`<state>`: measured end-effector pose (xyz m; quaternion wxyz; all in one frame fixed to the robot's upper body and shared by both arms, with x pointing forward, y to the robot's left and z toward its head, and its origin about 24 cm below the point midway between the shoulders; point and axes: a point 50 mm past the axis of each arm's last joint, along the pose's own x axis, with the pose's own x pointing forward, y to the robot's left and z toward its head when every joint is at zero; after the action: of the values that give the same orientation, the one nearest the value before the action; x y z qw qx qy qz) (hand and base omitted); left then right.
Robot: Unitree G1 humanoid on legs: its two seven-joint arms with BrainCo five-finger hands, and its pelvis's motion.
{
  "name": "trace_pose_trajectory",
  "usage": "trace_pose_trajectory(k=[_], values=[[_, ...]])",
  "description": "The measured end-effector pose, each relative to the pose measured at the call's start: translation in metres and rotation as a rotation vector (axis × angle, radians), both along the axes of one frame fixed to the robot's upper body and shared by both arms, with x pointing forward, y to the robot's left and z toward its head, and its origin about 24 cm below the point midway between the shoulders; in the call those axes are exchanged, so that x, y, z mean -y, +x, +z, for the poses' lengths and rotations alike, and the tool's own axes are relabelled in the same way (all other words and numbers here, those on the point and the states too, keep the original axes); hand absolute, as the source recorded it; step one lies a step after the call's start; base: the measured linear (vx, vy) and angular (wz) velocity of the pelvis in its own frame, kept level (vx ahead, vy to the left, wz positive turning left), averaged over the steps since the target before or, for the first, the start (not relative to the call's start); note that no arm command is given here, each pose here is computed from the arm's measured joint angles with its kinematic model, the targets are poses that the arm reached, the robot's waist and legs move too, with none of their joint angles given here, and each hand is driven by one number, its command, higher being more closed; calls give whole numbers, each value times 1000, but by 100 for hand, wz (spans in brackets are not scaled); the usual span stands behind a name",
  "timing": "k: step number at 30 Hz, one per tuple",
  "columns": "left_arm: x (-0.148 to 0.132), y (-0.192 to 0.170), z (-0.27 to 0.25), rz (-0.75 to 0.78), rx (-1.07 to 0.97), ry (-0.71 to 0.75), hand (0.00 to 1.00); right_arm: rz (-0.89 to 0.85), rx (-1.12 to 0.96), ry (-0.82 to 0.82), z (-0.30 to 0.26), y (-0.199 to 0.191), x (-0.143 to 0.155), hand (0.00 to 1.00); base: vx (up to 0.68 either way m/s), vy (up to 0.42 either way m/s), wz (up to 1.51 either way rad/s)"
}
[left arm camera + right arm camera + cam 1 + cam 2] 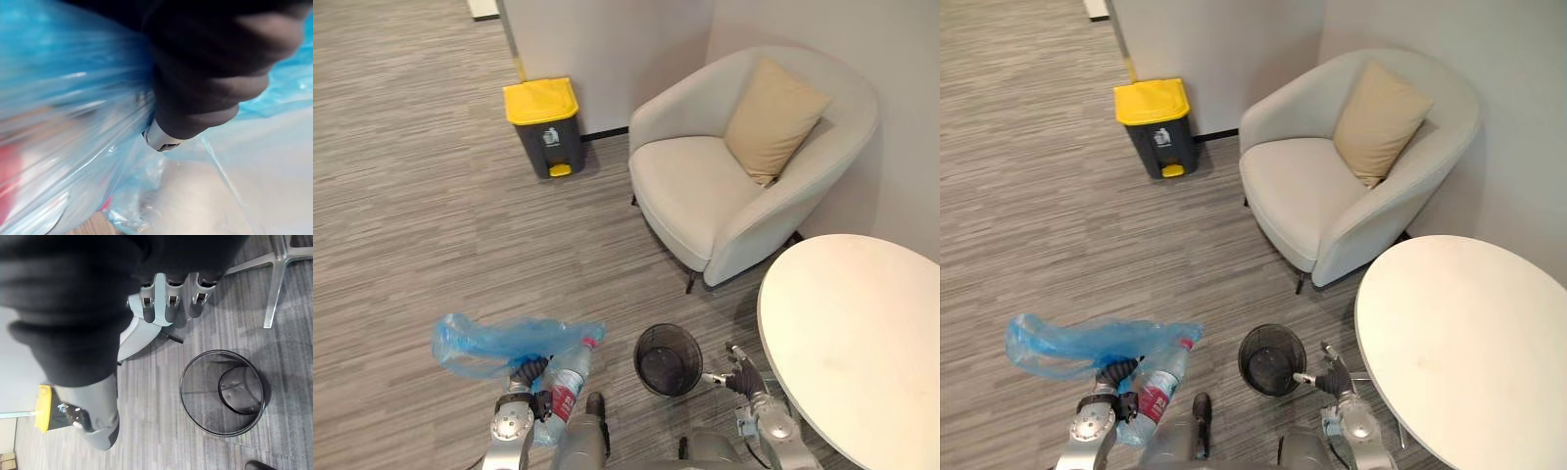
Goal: Gather rubbish on tea table into small bin, then transfer packed bag to large trash can.
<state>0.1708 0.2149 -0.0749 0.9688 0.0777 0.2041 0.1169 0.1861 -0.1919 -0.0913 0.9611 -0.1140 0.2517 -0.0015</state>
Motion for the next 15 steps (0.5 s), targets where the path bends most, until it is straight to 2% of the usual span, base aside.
trace_pose_trajectory(k=[4, 9, 15], values=[[16, -2, -3, -20, -6, -43, 100, -9, 35, -3, 7, 4, 5, 0, -285, -187, 48], [17, 9, 6, -45, 40, -42, 100, -73, 34, -12, 6, 3, 11, 0, -227, -76, 81], [17, 13, 0, -74, 7, -39, 100, -135, -37, -3, -7, -11, 19, 0, -82, 115, 86]])
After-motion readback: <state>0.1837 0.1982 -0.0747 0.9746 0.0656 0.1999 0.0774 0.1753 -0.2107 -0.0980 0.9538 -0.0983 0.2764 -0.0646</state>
